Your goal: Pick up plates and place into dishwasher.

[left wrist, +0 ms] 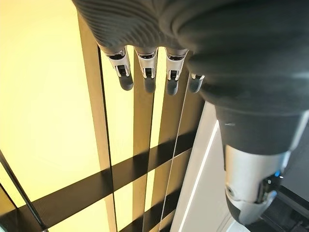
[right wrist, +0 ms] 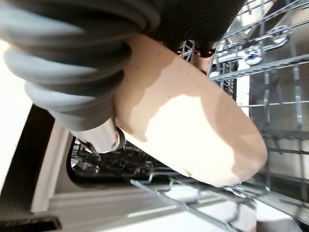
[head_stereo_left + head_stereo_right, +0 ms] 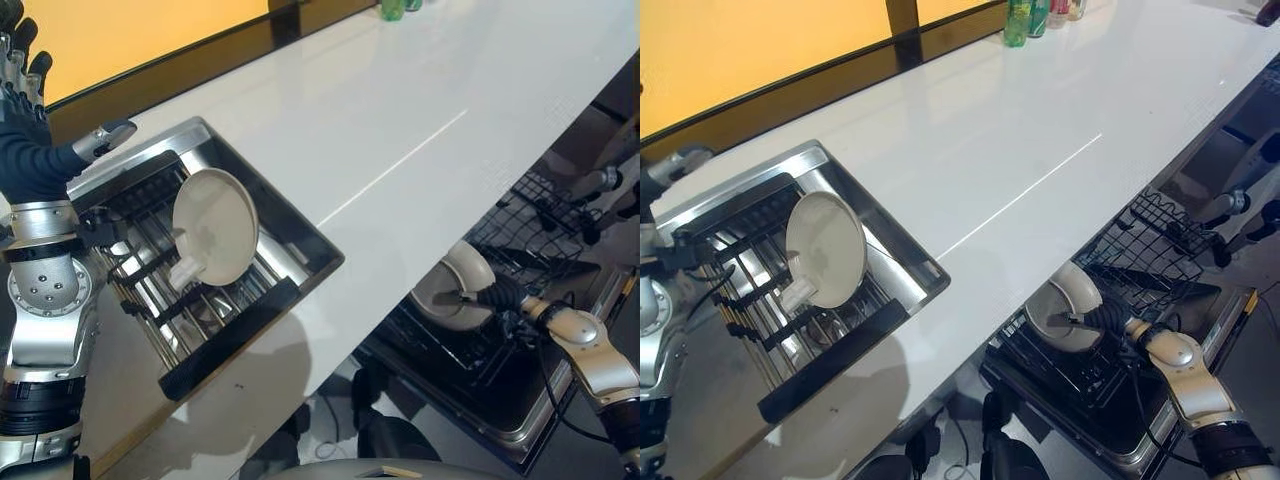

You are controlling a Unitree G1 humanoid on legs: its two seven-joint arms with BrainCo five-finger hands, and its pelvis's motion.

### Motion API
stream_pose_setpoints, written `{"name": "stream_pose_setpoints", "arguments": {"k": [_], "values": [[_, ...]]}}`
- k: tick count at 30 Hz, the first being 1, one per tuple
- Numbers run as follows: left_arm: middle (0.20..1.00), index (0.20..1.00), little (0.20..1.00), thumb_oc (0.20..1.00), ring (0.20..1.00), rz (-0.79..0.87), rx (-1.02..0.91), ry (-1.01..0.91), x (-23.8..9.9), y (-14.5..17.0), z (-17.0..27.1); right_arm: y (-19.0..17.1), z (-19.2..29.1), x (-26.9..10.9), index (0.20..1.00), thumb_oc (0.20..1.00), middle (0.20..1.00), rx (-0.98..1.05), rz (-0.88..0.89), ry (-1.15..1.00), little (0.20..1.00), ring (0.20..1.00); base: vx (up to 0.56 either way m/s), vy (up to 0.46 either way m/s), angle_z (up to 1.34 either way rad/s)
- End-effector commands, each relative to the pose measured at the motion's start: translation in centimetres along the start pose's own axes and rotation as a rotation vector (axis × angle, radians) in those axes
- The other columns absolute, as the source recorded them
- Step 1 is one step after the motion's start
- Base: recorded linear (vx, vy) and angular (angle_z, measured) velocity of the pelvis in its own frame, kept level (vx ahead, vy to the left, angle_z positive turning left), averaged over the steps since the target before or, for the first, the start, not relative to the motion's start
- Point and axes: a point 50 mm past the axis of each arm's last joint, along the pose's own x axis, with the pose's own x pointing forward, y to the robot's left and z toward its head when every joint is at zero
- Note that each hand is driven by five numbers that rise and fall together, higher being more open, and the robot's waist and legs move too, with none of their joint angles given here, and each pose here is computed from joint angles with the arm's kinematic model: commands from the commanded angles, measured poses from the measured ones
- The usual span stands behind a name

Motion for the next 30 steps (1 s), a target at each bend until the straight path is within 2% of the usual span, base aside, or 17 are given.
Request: {"name": "stream_pose_setpoints", "arguments": {"k": [1,8,17,23,30], "values": [[1.000,1.000,1.000,1.000,1.000,-0.013,0.051,0.000,-0.5,0.9,-0.4,-1.4,2.3,-0.7,0.200,0.200,0.200,-0.134,0.026,-0.055,0.200,0.200,0.07,0.010,-0.01],[1.000,1.000,1.000,1.000,1.000,-0.021,0.052,-0.008,-0.2,0.3,-0.1,1.4,-2.5,-0.2,0.200,0.200,0.200,-0.283,0.201,0.250,0.200,0.200,0.00,-0.001,0.00],[1.000,1.000,1.000,1.000,1.000,-0.048,0.033,-0.045,1.6,-1.3,0.6,5.6,-7.0,0.5,0.200,0.200,0.200,-0.248,0.439,0.488,0.200,0.200,-0.02,-0.010,0.00],[1.000,1.000,1.000,1.000,1.000,-0.075,0.023,-0.061,2.3,-1.5,1.1,8.6,-9.0,0.0,0.200,0.200,0.200,-0.146,0.492,0.552,0.200,0.200,0.00,-0.015,0.04],[1.000,1.000,1.000,1.000,1.000,-0.109,0.019,-0.063,2.2,-1.7,1.0,10.7,-9.4,0.6,0.200,0.200,0.200,-0.042,0.394,0.500,0.200,0.200,0.01,-0.006,0.07]]}}
